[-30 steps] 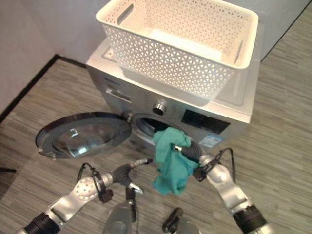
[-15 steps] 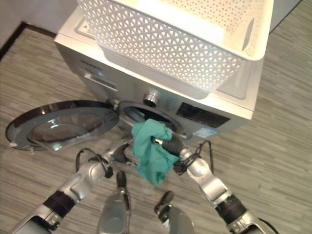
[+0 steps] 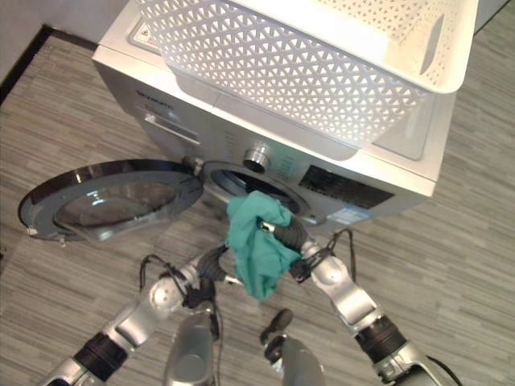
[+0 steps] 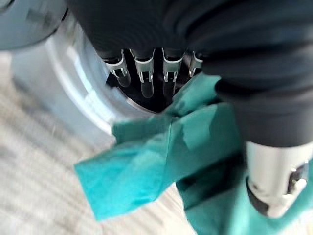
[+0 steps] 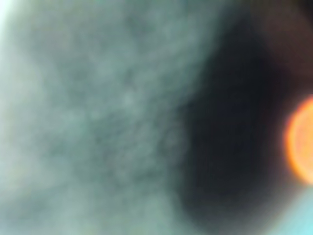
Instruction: Grab the laundry basket,head to the washer,open it,put in the laundry and shut it.
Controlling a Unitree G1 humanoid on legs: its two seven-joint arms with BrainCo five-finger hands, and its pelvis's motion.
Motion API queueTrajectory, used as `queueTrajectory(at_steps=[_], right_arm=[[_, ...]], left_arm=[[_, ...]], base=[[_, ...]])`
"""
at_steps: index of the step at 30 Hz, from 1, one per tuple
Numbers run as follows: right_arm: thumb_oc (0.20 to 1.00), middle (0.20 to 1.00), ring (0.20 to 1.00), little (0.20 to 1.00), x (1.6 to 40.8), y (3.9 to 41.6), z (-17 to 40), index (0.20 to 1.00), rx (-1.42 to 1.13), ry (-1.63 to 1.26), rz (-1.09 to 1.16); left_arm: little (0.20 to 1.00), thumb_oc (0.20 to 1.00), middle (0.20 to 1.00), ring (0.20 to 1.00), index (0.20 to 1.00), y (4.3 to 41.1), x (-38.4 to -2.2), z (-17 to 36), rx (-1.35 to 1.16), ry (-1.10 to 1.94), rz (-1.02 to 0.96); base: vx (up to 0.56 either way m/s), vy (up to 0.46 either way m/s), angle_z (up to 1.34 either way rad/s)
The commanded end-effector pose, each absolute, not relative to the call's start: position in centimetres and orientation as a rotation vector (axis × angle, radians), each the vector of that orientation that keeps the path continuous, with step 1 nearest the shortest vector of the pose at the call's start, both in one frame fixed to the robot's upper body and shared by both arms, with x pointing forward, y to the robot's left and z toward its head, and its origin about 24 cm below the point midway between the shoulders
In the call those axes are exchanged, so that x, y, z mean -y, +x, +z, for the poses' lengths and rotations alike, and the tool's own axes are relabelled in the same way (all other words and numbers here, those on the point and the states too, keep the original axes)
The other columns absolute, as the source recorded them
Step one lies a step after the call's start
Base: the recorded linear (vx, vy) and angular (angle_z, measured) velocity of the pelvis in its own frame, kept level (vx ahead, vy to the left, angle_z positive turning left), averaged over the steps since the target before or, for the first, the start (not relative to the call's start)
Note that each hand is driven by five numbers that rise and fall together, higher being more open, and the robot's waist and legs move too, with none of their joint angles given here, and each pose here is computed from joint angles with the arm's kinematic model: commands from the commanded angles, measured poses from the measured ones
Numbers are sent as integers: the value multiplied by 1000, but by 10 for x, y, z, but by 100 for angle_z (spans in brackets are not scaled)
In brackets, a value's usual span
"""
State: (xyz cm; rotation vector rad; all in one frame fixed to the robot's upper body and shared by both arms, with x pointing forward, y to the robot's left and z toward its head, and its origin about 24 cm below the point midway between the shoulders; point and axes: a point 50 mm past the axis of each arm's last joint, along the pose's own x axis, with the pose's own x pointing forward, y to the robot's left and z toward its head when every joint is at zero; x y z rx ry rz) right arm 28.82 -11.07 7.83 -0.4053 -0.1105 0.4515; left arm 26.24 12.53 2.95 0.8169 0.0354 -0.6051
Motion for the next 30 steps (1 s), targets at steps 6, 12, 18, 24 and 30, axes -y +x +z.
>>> queueTrajectory(at_steps=[6, 12, 18, 24, 30], right_arm=[[200, 200, 200, 200, 81, 292, 114, 200, 254, -158, 473], [200, 200, 200, 200, 60, 282, 116, 200, 260, -66, 558], [200, 200, 200, 200, 58, 281, 113, 200, 251, -69, 584], [200, 200, 200, 200, 67, 279, 115, 200, 267, -120, 586], [1000, 1000, 1000, 1000, 81, 278, 111, 1000, 271, -172, 537]], left_arm=[[1000, 1000, 1000, 1000, 1000, 270, -65, 47, 59, 563, -712], [1000, 1000, 1000, 1000, 1000, 290, -18, 66, 133, 517, -731], [787, 787, 787, 787, 787, 297, -7, 82, 197, 503, -715], [200, 200, 200, 200, 200, 295, -11, 76, 185, 546, -738], [200, 200, 200, 200, 200, 299, -27, 73, 212, 653, -688]], base=[[-5, 4, -1], [-13, 23, -12], [0, 0, 0], [0, 0, 0], [2, -4, 1]])
